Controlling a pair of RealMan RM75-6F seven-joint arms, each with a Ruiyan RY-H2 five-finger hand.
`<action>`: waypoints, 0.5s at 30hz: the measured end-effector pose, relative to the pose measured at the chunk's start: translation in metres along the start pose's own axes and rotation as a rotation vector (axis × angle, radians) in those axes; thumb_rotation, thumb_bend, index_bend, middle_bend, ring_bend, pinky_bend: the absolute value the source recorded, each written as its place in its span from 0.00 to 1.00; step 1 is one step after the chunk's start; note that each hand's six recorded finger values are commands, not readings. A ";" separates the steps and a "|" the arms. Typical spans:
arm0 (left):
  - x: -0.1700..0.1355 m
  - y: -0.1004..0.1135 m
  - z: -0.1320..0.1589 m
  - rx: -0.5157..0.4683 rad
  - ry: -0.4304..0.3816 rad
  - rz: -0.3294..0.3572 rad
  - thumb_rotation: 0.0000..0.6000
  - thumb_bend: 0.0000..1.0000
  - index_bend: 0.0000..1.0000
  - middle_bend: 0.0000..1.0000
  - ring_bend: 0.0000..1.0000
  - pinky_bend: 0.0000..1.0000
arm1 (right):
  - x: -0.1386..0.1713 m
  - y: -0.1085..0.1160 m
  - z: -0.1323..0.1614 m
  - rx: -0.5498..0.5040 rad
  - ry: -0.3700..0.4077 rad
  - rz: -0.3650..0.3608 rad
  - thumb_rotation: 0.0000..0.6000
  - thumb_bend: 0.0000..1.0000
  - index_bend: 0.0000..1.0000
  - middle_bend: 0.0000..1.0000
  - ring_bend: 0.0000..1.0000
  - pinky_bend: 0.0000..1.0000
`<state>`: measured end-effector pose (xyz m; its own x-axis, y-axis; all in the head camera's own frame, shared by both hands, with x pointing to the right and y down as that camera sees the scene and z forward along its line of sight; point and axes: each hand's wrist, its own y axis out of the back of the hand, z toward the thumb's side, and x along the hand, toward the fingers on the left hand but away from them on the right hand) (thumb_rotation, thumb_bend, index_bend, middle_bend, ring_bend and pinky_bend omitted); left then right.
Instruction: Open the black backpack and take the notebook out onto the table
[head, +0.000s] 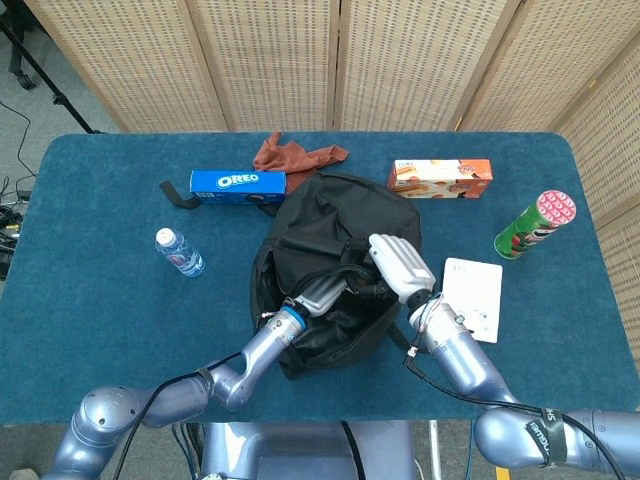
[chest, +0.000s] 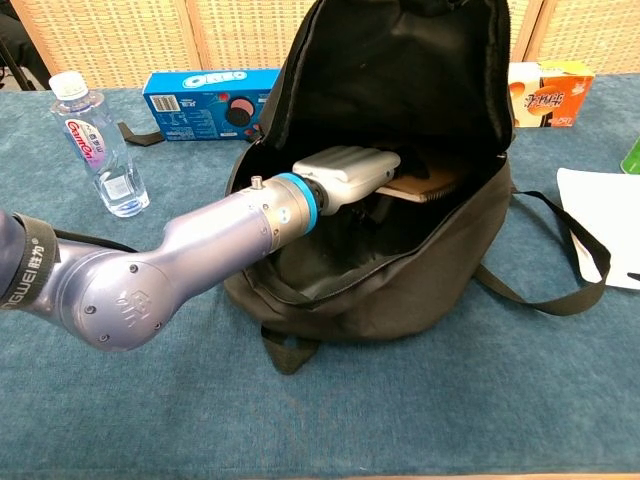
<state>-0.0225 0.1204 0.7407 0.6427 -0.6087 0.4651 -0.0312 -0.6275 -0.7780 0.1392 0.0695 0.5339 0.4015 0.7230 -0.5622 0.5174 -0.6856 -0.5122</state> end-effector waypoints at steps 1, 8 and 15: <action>0.000 0.000 0.000 0.001 0.001 0.003 1.00 0.75 0.55 0.31 0.14 0.09 | 0.000 0.000 0.000 0.001 0.001 -0.002 1.00 0.57 0.68 0.57 0.45 0.59; -0.002 0.002 -0.001 -0.012 0.000 0.040 1.00 0.75 0.83 0.53 0.33 0.34 | -0.001 0.004 -0.001 -0.002 -0.001 -0.017 1.00 0.57 0.68 0.57 0.45 0.59; -0.007 0.003 -0.003 -0.041 -0.014 0.071 1.00 0.75 0.87 0.56 0.35 0.37 | -0.005 0.010 -0.011 -0.004 -0.023 -0.042 1.00 0.57 0.68 0.57 0.45 0.59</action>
<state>-0.0289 0.1214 0.7364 0.6486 -0.6454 0.4034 -0.1080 -0.6026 -0.7907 0.1505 0.0605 0.5384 0.3617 0.7490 -0.5552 0.5363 -0.6543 -0.5332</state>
